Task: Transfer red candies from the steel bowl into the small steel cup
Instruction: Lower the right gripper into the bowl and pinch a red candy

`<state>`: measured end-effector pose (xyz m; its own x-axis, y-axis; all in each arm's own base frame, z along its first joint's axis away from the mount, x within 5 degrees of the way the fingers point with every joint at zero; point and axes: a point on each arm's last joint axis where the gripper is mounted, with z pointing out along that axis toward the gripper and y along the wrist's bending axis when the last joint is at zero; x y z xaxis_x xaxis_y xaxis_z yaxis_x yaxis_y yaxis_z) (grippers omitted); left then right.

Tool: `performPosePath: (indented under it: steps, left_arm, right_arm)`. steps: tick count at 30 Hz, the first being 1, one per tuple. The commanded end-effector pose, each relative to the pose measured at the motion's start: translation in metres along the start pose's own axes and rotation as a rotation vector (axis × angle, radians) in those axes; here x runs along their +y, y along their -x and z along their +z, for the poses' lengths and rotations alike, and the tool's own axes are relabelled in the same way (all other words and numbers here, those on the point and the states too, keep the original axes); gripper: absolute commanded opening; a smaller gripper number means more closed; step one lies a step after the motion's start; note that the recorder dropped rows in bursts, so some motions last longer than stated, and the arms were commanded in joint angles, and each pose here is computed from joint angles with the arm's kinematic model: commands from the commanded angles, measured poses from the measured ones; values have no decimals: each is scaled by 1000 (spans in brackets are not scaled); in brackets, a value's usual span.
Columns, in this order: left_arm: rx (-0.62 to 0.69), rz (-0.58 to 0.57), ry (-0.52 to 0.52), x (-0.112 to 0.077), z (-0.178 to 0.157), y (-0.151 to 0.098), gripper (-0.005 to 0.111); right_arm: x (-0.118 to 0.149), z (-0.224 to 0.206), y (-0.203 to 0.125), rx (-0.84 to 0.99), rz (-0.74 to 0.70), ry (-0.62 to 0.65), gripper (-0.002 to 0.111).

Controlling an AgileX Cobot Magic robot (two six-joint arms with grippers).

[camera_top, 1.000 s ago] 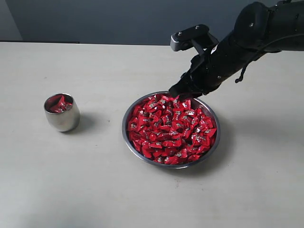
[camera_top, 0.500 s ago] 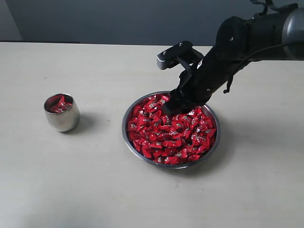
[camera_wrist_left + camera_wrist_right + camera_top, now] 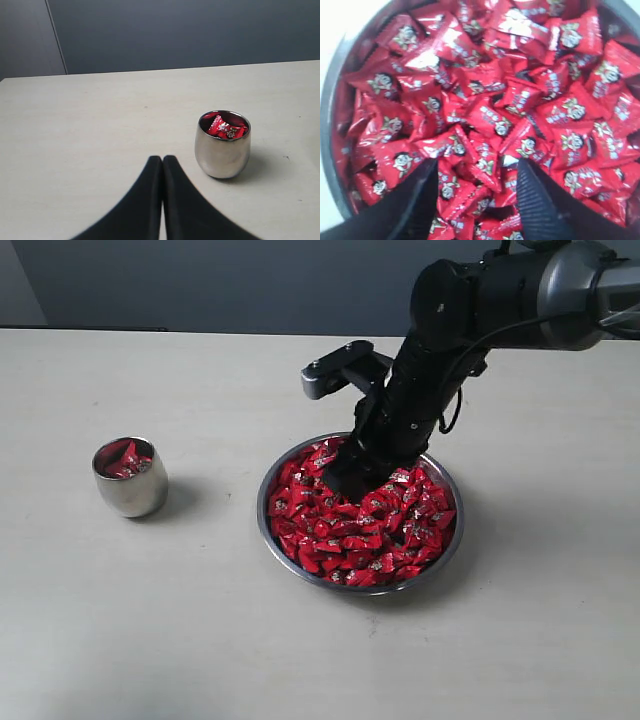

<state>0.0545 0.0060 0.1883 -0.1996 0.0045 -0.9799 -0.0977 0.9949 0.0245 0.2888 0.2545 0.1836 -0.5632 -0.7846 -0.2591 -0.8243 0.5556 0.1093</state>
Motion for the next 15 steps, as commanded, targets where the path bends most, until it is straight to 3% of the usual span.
performPosePath:
  steps: [1,6,15]
  left_arm:
    - [-3,0,-7,0,0,-1,0]
    - [-3,0,-7,0,0,-1,0]
    - [-3,0,-7,0,0,-1,0]
  right_arm:
    - [20,2,4,20,-202,20,47]
    - [30,3,5,15,-451,35,47]
    - [30,3,5,22,-571,35,47]
